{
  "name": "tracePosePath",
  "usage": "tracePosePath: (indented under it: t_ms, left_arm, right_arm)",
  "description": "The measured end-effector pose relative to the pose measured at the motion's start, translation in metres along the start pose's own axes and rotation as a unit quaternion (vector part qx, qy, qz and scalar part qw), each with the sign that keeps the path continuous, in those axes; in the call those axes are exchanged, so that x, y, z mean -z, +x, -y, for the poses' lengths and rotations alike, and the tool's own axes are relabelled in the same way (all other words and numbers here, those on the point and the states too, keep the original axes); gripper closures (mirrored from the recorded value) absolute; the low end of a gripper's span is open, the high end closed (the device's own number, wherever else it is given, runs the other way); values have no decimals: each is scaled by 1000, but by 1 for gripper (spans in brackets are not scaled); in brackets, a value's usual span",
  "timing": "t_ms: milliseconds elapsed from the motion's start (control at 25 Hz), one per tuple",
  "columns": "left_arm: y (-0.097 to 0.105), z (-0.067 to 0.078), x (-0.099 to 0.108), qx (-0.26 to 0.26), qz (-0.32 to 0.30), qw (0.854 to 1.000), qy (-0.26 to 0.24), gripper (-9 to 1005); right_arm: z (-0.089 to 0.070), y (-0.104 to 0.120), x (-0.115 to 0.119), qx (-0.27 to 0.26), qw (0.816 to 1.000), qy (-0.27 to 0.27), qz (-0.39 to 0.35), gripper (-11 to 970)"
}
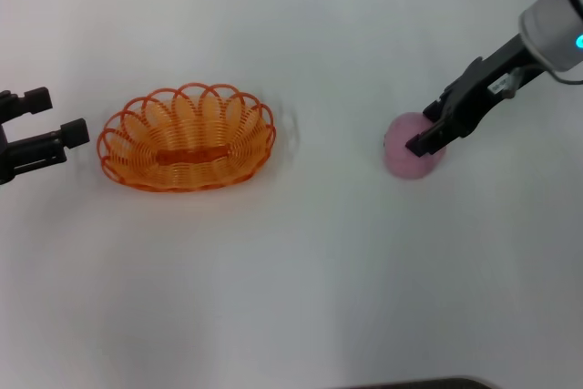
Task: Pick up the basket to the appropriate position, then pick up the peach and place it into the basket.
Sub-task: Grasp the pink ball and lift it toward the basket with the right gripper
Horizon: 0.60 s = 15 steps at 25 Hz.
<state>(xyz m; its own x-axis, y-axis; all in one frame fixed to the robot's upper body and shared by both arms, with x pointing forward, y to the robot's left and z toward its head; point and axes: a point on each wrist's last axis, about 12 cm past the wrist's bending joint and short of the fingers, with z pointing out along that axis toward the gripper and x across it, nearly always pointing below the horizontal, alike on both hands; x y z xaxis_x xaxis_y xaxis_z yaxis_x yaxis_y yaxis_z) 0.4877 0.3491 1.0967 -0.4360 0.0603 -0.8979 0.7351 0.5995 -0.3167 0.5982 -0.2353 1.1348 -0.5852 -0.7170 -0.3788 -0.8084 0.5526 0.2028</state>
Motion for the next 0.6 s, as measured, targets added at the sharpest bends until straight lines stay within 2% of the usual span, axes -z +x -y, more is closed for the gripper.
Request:
tracePosePath:
  t_ms: [200, 400, 600]
  left_arm:
    - [1, 0, -1, 2, 0, 1000, -3, 142]
    - [1, 0, -2, 3, -1, 1000, -2, 142]
    - [1, 0, -2, 3, 0, 1000, -3, 142]
  right_arm:
    - [-1, -3, -8, 6, 1000, 1, -8, 319]
    - [0, -4, -7, 7, 1000, 3, -5, 540]
    - [1, -4, -5, 5, 1000, 5, -2, 643]
